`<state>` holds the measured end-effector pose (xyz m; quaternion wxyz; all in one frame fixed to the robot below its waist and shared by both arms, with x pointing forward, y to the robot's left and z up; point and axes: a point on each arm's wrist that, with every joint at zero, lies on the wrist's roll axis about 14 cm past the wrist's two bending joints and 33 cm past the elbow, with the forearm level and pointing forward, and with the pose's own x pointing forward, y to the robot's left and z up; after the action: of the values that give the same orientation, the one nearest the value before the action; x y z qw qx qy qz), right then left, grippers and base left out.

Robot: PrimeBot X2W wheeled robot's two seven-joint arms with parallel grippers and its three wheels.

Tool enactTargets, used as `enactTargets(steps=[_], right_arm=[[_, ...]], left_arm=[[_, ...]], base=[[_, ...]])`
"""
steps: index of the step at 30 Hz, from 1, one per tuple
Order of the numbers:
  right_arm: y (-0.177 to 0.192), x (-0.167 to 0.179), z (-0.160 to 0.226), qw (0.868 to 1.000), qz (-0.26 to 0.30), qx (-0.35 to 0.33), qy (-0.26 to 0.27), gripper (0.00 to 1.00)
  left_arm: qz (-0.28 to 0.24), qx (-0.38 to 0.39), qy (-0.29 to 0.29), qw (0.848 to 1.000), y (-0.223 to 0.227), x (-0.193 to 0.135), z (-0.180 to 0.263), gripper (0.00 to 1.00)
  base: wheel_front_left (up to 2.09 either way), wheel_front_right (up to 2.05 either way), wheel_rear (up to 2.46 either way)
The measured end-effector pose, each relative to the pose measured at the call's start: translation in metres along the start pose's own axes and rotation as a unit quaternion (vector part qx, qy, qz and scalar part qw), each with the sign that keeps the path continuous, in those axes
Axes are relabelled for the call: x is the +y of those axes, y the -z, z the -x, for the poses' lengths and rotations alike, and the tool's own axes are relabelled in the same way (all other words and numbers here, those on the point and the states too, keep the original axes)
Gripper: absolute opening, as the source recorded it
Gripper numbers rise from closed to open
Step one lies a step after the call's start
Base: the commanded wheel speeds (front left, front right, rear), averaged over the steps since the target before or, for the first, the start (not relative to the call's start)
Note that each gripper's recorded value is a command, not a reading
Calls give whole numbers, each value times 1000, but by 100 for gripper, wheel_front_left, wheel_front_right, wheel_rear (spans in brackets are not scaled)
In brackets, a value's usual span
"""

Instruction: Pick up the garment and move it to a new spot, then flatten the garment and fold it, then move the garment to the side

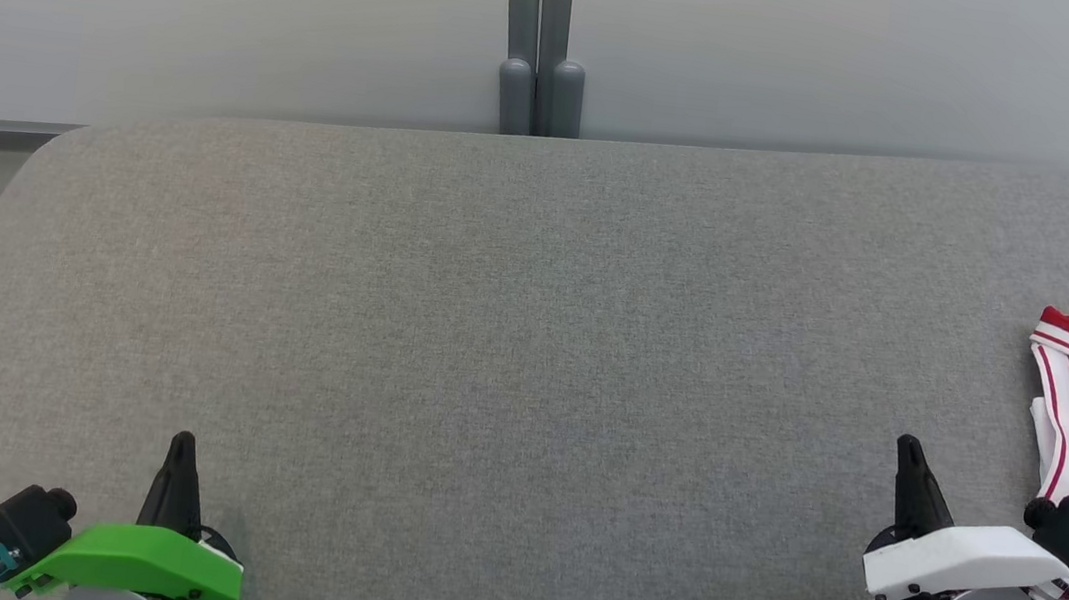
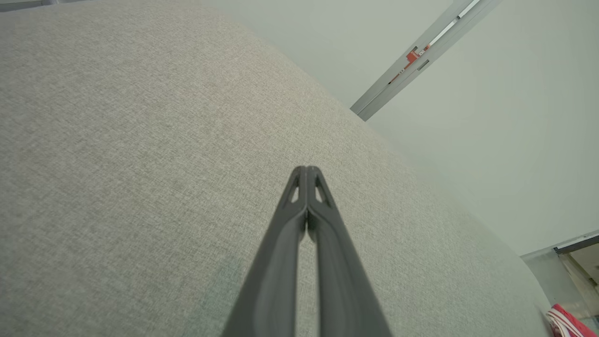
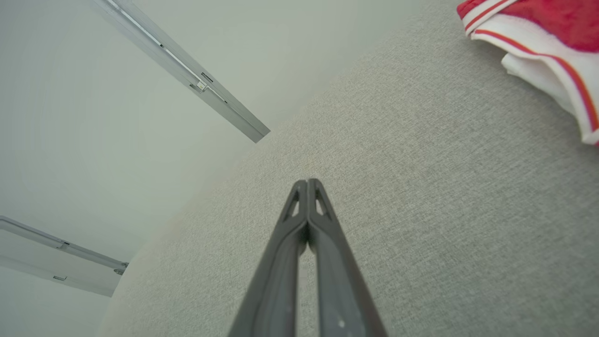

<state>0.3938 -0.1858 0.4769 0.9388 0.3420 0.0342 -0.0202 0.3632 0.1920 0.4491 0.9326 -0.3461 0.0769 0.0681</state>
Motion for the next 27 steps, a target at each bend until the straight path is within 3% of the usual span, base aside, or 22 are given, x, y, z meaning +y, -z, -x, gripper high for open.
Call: enactTargets(steps=[27], right_arm=[[-9,-1,2,986,-167,-2,4,0]], left_arm=[[165,2,19,986,-14,-9,-7,0]], base=[[0,0,0]])
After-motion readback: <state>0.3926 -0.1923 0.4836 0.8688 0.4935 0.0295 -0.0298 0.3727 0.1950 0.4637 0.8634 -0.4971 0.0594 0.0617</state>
